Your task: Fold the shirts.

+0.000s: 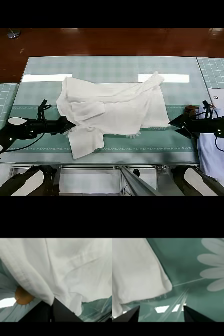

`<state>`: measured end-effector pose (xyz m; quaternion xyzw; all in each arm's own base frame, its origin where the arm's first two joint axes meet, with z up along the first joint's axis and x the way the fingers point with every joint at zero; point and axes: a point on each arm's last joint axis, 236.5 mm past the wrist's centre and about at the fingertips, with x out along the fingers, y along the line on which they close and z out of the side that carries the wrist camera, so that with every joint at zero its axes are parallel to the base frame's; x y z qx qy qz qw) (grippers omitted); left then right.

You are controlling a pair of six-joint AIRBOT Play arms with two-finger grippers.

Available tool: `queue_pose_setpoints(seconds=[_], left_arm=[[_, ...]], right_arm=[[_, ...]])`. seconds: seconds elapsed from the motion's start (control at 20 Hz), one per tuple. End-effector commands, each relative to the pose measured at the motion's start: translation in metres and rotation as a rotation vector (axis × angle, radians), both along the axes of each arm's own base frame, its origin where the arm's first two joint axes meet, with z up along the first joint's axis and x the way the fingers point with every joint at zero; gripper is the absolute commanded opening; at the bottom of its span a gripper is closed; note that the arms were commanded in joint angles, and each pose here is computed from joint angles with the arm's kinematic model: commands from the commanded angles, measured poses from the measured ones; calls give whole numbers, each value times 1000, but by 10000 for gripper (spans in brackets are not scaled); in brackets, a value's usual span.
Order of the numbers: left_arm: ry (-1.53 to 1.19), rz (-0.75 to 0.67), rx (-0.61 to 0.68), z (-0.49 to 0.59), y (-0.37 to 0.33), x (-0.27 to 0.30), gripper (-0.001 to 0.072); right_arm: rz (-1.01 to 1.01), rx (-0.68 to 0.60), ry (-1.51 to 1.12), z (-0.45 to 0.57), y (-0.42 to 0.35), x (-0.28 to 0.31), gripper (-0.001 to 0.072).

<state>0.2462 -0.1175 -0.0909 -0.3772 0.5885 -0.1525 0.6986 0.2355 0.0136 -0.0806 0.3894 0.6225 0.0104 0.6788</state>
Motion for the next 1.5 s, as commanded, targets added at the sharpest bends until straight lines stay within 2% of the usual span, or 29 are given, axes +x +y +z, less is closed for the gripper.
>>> queue_pose_setpoints(seconds=[0.0, 0.25, 0.3, 0.35, 0.4, 0.55, 0.7, 0.85, 0.95, 1.1, 1.3, 1.45], left_arm=[[-7, -9, -6, 2, -2, 0, 35], [-4, -13, -10, 2, -3, 0, 35], [-4, -12, -11, 3, -3, 0, 35], [-6, -8, -15, 3, -4, 1, 35], [-15, -4, -21, 6, -4, 3, 35], [-146, -51, -54, 49, -8, 36, 35], [-506, -9, -112, 186, -7, 107, 34], [-977, 49, 4, 366, 12, 141, 34], [-1203, 95, 139, 461, 28, 132, 34], [-1437, 149, 313, 572, 40, 86, 34], [-1639, 285, 558, 657, 60, -8, 34], [-1663, 383, 713, 667, 76, -75, 34]], right_arm=[[0, 26, 8, -14, 15, 11, 620], [7, 72, -16, -17, 33, 63, 619], [30, 80, 0, -19, 41, 67, 580], [71, 93, 13, -19, 52, 69, 326], [122, 100, 7, -15, 61, 71, 31], [257, 85, -110, 35, 71, 104, 29], [308, -11, -411, 160, 59, 171, 29], [263, -195, -812, 338, 43, 206, 29], [237, -309, -1038, 443, 39, 186, 29], [210, -484, -1298, 551, 40, 117, 29], [155, -679, -1398, 593, 34, 15, 29], [94, -737, -1454, 610, 35, -45, 29]])
